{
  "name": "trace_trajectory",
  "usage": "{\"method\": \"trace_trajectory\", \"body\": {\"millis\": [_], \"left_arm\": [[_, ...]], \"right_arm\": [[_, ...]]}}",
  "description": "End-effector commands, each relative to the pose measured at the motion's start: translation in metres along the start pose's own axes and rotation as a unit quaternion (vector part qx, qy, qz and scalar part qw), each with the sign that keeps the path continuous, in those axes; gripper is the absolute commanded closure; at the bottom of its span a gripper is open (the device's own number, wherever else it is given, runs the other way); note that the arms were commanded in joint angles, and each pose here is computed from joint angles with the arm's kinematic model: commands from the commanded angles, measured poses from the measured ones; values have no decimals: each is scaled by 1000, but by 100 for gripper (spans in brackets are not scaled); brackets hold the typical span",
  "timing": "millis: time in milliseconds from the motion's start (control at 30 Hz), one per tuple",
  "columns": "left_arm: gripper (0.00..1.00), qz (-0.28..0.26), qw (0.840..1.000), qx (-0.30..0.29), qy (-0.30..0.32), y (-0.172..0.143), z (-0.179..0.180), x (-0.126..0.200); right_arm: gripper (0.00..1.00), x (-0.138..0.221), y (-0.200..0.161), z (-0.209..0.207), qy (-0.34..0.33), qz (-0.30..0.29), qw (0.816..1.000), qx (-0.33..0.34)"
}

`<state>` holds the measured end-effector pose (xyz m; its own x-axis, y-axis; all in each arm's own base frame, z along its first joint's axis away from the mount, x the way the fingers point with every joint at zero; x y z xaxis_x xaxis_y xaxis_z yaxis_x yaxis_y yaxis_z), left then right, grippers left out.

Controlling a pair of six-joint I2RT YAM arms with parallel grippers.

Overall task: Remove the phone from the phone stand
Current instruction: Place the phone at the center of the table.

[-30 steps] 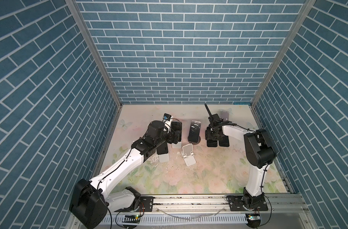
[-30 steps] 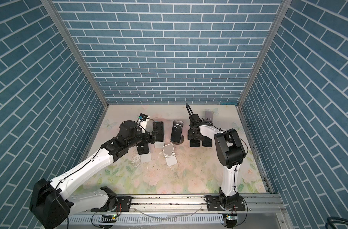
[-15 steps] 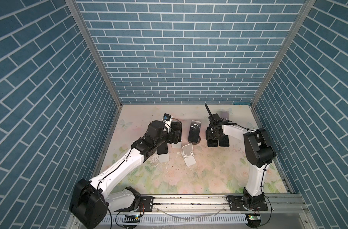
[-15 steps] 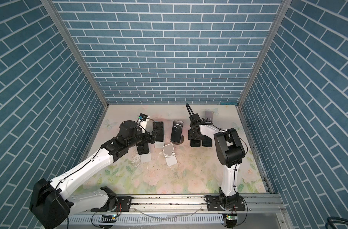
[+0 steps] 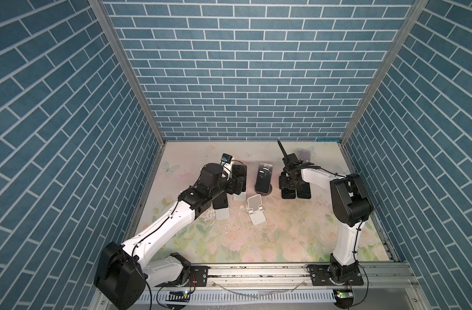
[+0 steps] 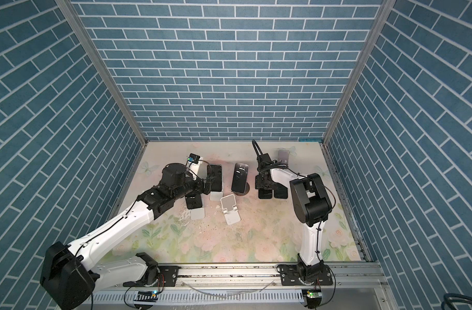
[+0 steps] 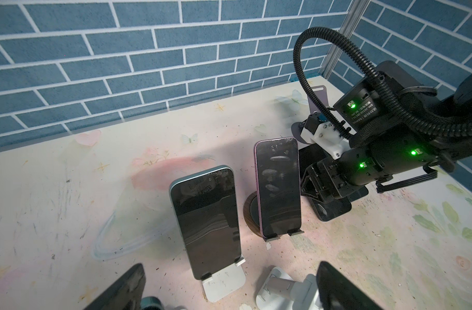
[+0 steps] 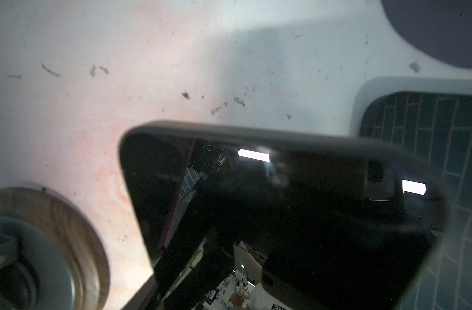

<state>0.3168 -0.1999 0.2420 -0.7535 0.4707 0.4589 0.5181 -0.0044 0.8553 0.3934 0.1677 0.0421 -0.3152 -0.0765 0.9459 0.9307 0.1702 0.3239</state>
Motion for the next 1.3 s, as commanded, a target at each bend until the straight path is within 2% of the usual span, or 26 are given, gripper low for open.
{"method": "trace_trajectory", "body": {"millis": [0, 300, 1267], "left_arm": [[0, -9, 1000, -4, -6, 6, -4, -1], [0, -8, 1000, -4, -4, 5, -3, -1], [0, -13, 1000, -15, 1, 1, 0, 0]], "right_arm": [[47, -9, -13, -9, -23, 32, 999, -17], [42, -6, -13, -11, -36, 36, 998, -23], [36, -6, -13, -5, -45, 51, 997, -39]]}}
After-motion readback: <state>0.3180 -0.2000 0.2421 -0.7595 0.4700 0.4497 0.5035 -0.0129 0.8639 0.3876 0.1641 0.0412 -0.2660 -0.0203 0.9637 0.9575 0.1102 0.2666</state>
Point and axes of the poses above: each gripper's point midway between its finger pads, its own x axis back along the fingers, its own z axis along the line the jaws close on, y = z × x, the point moved 2 cm from there along x, back along the fingers, and after that the axes turned 8 degrees about x, right-handed, at the moved point
